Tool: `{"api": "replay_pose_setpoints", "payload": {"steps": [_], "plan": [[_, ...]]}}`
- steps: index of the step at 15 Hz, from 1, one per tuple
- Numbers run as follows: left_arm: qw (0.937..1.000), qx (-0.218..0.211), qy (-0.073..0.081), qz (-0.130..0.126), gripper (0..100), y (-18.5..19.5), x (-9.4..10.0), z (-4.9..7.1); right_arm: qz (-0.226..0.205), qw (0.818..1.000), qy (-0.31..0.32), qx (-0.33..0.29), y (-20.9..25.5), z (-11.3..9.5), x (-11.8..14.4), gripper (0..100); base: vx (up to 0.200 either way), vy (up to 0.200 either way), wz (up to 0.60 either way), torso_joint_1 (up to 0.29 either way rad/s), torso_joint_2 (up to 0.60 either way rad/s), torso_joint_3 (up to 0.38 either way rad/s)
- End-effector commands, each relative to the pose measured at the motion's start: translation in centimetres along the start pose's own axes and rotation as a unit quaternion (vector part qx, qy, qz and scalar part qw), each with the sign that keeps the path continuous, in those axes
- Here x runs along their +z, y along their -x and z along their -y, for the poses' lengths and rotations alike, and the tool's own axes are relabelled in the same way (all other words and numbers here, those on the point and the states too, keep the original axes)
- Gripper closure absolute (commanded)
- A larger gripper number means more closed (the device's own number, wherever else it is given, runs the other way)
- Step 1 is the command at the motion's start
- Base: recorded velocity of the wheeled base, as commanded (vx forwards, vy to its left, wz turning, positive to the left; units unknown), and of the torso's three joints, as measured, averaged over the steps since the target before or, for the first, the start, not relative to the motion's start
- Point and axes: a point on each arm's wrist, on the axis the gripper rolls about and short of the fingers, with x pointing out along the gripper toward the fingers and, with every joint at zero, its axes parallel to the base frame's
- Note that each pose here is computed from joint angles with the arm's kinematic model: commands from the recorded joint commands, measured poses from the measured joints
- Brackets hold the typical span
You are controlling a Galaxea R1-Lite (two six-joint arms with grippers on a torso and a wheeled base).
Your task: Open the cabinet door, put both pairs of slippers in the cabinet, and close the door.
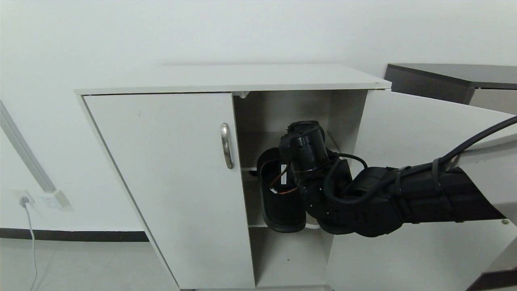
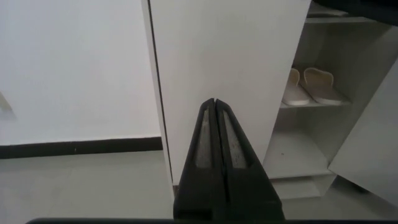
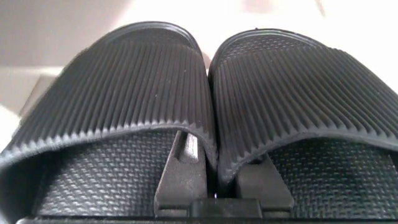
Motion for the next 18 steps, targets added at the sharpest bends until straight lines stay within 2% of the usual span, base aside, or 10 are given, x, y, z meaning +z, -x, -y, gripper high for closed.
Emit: {"api": "replay_pose_setpoints", "payload": {"steps": [1, 3, 13, 15, 18], "plan": [[1.0000, 0.000, 0.000, 0.000, 100, 0.0, 0.0, 0.0, 0.000, 1.000, 0.001, -0.001, -0.2, -0.1, -0.1, 100, 0.200, 0.000, 0.00, -0.002, 0.00, 0.002], [1.0000, 0.000, 0.000, 0.000, 100, 0.0, 0.0, 0.0, -0.004, 1.000, 0.004, -0.002, -0.6, -0.2, -0.6, 100, 0.200, 0.000, 0.00, 0.000, 0.00, 0.002], [1.0000, 0.000, 0.001, 0.000, 100, 0.0, 0.0, 0.0, 0.009, 1.000, 0.001, -0.014, -3.6, -0.3, 0.1, 100, 0.000, 0.000, 0.00, 0.000, 0.00, 0.000], [1.0000, 0.001, 0.002, 0.000, 100, 0.0, 0.0, 0.0, 0.008, 1.000, 0.002, -0.014, -3.7, -0.4, -0.1, 100, 0.200, 0.000, 0.00, 0.000, 0.00, 0.005], [1.0000, 0.000, 0.002, 0.000, 100, 0.0, 0.0, 0.0, 0.009, 1.000, 0.001, -0.015, -3.8, -0.3, 0.0, 100, 0.000, 0.000, 0.00, 0.000, 0.00, 0.000]]}}
